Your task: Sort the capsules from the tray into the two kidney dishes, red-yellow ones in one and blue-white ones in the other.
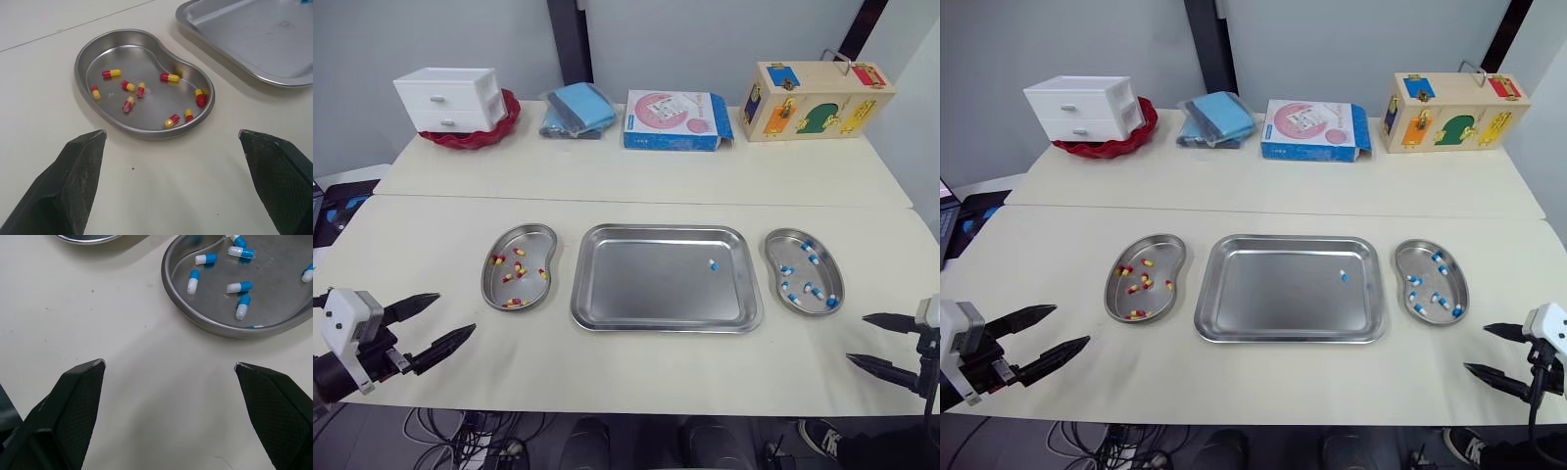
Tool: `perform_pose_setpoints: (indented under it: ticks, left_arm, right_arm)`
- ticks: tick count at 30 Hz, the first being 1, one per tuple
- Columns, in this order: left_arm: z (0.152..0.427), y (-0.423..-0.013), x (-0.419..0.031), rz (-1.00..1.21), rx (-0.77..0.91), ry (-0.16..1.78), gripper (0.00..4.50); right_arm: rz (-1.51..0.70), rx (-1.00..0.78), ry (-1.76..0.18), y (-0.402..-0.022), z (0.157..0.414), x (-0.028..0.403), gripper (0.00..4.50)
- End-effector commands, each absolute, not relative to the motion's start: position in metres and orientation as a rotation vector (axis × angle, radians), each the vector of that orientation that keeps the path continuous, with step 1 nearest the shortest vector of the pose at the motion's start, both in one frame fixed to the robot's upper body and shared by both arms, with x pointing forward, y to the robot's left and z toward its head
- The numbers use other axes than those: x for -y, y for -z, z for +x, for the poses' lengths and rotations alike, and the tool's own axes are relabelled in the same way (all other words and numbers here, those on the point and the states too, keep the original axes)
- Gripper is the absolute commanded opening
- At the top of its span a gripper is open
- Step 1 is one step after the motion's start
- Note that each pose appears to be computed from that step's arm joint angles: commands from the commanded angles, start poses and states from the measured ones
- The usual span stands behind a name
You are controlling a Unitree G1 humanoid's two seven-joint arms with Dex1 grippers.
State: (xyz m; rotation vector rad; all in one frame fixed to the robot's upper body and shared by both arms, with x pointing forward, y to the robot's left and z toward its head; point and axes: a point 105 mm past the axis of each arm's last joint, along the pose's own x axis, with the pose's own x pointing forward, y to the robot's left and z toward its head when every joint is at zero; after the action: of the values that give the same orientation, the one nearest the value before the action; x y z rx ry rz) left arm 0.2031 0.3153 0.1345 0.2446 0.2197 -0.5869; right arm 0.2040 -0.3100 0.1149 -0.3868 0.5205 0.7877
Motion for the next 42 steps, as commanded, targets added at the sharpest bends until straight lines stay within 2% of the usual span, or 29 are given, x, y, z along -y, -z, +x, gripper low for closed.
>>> perform_pose_setpoints:
  ticks: [1, 7, 13, 18, 26, 37, 42]
  left_arm:
    - [0.198, -0.132, -0.305, 0.271, -0.181, 0.653, 4.5]
    - [0.185, -0.115, -0.255, 0.227, -0.054, 0.819, 4.5]
    - [0.177, -0.106, -0.216, 0.161, 0.021, 0.923, 4.5]
    - [0.175, -0.111, -0.188, 0.125, 0.223, 0.969, 4.5]
    - [0.162, -0.109, -0.165, 0.084, 0.345, 1.041, 4.5]
    - [0.154, -0.105, -0.161, 0.058, 0.393, 1.05, 4.5]
    - [0.153, -0.101, -0.163, 0.056, 0.399, 1.04, 4.5]
  right_arm:
    - [-0.374, -0.424, -0.842, -0.143, 0.211, 0.282, 4.47]
    - [-0.365, -0.343, -0.884, -0.158, 0.24, 0.208, 4.47]
    - [-0.315, -0.339, -0.841, -0.152, 0.274, 0.164, 4.47]
    - [-0.288, -0.372, -0.751, -0.145, 0.304, 0.138, 4.47]
    - [-0.318, -0.441, -0.612, -0.125, 0.329, 0.127, 4.47]
    - [-0.333, -0.457, -0.547, -0.116, 0.335, 0.129, 4.47]
    - [-0.349, -0.456, -0.539, -0.113, 0.337, 0.128, 3.35]
